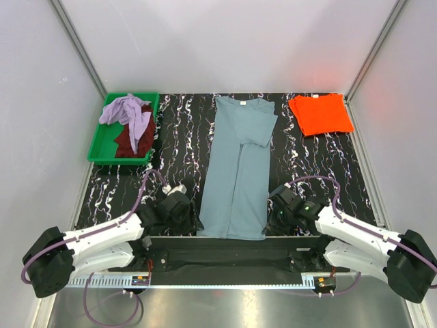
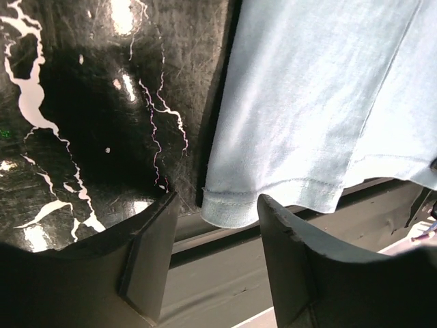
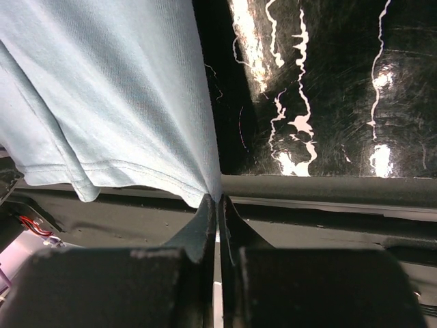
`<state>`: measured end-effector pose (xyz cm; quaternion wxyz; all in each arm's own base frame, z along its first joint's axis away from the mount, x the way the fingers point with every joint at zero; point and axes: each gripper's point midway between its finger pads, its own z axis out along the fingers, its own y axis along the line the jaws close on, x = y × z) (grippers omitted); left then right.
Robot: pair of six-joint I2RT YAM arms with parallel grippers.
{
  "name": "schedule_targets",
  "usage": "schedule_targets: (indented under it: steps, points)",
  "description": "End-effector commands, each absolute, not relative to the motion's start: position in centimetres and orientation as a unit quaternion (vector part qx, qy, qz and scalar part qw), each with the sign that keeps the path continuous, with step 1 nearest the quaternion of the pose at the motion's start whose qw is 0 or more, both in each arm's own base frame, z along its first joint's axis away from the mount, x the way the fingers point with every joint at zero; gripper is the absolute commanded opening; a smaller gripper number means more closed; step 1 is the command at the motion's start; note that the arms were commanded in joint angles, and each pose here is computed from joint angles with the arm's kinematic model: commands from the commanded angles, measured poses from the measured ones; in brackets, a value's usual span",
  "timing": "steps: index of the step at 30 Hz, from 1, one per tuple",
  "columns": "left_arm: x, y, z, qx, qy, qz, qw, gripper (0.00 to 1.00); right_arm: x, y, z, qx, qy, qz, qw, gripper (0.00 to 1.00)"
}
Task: Fold and stack the t-shirts
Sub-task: Fold the tshirt
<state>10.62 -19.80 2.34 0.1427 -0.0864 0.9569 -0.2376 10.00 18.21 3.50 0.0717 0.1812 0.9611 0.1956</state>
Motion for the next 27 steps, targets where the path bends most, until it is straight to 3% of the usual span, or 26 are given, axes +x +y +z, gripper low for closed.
schedule_targets:
  steps: [1, 9, 19, 23, 27]
  points:
    - [9.5, -18.1, 0.7, -0.101, 0.968, -0.196, 0.122, 0.56, 9.9, 17.8, 3.7, 0.183, 0.961, 0.19, 0.081, 0.0]
    - [9.8, -17.4, 1.2, -0.116, 0.962, -0.2, 0.144, 0.49, 9.9, 17.7, 3.7, 0.183, 0.961, 0.19, 0.081, 0.0]
    - [9.2, -18.9, 0.3, -0.089, 0.962, -0.228, 0.119, 0.43, 10.0, 18.1, 3.8, 0.181, 0.96, 0.195, 0.081, 0.0]
    - [9.1, -19.0, 0.0, -0.08, 0.965, -0.224, 0.113, 0.36, 10.1, 18.0, 3.9, 0.184, 0.96, 0.195, 0.083, 0.0]
    - [9.0, -18.6, -0.1, -0.083, 0.967, -0.214, 0.112, 0.2, 10.1, 17.8, 4.0, 0.187, 0.96, 0.192, 0.084, 0.0]
